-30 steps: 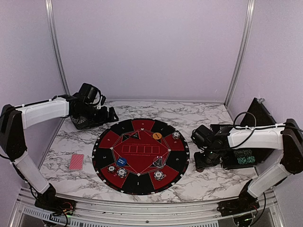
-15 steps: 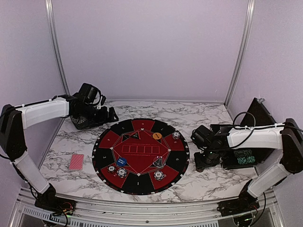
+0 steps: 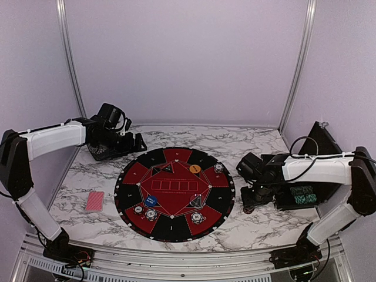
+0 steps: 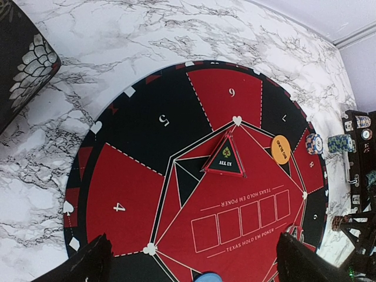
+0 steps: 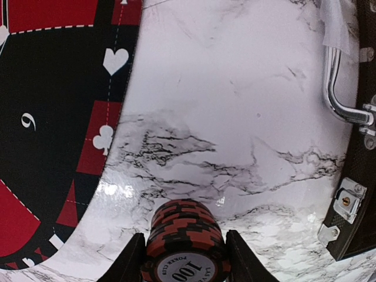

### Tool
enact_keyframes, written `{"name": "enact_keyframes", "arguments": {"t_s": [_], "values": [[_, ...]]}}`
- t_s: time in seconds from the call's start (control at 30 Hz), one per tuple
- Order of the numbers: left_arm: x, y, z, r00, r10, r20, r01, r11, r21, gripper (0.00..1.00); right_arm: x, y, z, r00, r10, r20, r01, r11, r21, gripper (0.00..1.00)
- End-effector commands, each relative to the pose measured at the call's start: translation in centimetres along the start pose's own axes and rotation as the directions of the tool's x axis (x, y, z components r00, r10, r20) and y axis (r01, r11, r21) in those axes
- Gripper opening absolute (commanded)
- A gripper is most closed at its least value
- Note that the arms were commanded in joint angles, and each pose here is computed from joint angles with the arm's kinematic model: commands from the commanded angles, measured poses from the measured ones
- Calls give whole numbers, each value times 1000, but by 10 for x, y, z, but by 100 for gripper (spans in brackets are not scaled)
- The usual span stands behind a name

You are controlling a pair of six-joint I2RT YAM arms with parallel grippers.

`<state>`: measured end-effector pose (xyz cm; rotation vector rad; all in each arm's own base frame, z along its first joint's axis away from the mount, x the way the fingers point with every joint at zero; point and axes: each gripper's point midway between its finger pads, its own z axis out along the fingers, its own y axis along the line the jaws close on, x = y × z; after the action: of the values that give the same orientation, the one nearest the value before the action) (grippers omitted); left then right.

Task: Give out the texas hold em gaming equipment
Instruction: Pick up the pile of poker chips from the pile of poker chips.

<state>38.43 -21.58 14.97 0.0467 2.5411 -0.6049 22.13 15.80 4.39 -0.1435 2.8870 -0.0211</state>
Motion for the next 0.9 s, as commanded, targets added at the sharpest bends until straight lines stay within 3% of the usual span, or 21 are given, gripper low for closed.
{"name": "enact_keyframes", "arguments": {"t_s": [0.0, 0.87], "values": [[7, 3, 0, 1000, 10, -24, -11, 1000, -16, 99, -13, 5, -14, 999, 10, 41, -10, 1000, -2, 39], [10, 4, 1, 999, 11, -33, -11, 1000, -14, 99, -31, 16, -31, 997, -15, 80, 15, 1000, 0, 39]]}}
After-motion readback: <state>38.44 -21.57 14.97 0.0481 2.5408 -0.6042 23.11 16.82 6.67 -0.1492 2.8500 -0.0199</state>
